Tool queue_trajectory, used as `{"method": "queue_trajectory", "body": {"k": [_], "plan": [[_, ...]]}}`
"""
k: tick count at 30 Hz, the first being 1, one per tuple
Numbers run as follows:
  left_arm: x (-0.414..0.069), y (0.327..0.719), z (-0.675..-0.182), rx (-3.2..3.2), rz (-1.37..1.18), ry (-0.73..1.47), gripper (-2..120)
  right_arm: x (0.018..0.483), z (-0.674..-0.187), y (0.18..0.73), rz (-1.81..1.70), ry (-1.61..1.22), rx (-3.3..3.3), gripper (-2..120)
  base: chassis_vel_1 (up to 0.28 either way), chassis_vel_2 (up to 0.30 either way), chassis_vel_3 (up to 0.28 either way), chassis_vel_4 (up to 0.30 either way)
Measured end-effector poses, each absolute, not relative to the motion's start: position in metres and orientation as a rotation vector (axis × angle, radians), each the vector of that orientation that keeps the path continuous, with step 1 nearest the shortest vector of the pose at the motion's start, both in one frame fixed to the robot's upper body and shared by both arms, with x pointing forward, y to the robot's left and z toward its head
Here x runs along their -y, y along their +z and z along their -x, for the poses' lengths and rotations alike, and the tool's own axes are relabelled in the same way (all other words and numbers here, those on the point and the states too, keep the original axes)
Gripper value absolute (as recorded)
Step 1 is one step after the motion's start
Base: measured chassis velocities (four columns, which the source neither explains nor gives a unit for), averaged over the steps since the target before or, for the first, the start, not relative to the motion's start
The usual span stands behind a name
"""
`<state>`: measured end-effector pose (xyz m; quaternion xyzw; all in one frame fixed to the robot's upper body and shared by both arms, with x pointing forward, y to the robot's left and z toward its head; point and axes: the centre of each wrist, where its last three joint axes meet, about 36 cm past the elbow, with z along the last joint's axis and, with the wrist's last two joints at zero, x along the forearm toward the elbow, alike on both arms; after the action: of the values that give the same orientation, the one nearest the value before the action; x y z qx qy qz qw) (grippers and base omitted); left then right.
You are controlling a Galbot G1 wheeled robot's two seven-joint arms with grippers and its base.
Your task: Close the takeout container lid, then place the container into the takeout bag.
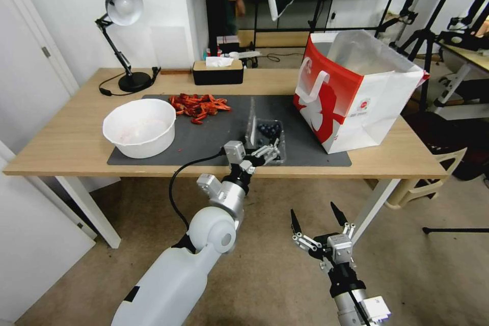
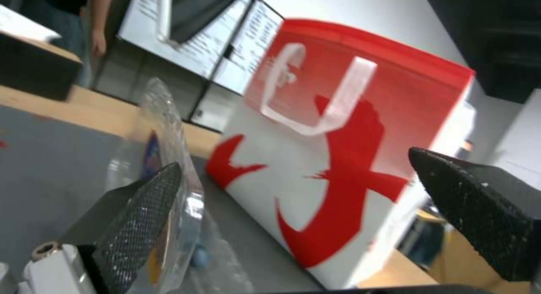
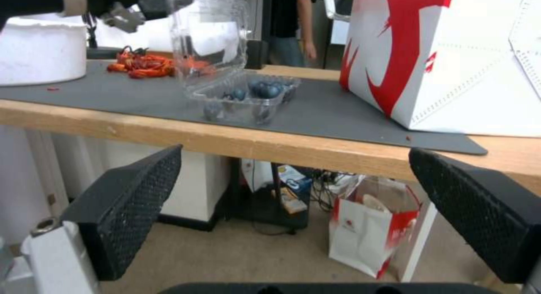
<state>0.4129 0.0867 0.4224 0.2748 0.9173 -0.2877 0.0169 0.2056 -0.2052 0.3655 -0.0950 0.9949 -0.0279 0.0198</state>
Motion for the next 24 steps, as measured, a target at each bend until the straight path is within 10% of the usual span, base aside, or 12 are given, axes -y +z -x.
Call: {"method": "queue_trajectory", "body": {"k": [24], "plan": [[-0.072,0.435,-0.437,-2.866,-1.017,-1.415,100,0.206,-0.204,0.367,0.29,-0.095,-3.084,100,0.0,0.0,0.0,0.0]]}}
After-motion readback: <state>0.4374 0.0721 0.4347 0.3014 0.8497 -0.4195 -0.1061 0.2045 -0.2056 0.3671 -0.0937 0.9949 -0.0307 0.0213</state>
